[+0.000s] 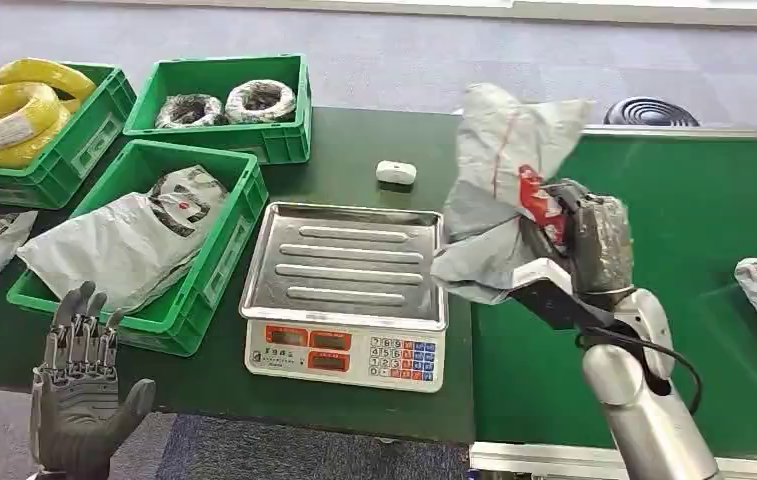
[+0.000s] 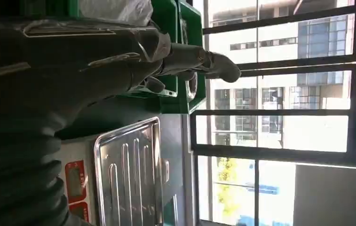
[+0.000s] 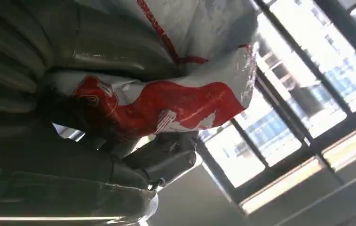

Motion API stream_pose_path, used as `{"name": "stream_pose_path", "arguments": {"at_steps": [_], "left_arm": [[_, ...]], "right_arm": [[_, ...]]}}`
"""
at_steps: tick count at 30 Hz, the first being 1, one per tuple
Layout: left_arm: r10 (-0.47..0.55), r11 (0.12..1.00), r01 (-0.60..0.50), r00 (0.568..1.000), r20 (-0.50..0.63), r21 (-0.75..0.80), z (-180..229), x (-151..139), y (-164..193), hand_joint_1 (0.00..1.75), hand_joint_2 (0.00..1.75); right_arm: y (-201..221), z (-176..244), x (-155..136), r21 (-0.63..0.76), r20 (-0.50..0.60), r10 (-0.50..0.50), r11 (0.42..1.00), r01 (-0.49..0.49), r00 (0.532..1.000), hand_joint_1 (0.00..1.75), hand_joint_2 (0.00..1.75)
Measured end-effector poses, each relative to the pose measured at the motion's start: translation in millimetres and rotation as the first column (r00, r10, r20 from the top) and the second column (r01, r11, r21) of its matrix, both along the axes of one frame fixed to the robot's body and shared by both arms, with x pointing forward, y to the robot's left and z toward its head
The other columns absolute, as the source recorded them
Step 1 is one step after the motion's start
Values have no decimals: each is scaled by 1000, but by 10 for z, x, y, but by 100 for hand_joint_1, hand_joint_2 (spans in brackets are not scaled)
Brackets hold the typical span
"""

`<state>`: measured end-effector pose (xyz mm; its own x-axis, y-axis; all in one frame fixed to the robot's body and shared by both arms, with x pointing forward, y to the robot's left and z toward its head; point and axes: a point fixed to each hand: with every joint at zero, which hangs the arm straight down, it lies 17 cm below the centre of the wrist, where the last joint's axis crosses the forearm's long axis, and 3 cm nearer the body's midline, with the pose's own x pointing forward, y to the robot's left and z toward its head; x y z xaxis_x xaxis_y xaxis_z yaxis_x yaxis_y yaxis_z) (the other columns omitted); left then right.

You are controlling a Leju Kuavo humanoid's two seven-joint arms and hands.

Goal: Moved the parcel from conveyor to table for the left to box.

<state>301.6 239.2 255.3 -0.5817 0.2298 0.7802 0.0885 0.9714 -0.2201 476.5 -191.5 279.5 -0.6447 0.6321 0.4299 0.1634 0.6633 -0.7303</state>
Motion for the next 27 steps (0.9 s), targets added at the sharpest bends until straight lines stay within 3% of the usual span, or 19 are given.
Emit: {"name": "stream_pose_path", "arguments": {"at_steps": [5,10,11,12,18,27], "left_arm": [[-39,999,39,999,3,16,9,59,-117,0,175],[-75,997,75,997,-5,27,33,140,-229,0,175],[-84,996,84,996,-4,28,42,155,-258,0,175],[-94,995,94,996,-5,29,44,165,-287,0,175],[-121,992,122,993,-15,32,25,223,-372,0,175],[-128,989,131,990,-52,74,-3,297,-452,0,175]], "right_arm": [[902,-263,41,-4,-138,162,986,-164,977,175,175],[1403,-426,34,34,-231,257,966,-257,938,175,175],[1493,-468,14,47,-251,282,959,-279,926,16,175],[1563,-512,-2,59,-271,303,953,-299,913,0,175],[1717,-829,82,51,-382,297,952,-300,875,0,175],[1689,-1055,143,22,-428,259,961,-276,866,0,175]]}}
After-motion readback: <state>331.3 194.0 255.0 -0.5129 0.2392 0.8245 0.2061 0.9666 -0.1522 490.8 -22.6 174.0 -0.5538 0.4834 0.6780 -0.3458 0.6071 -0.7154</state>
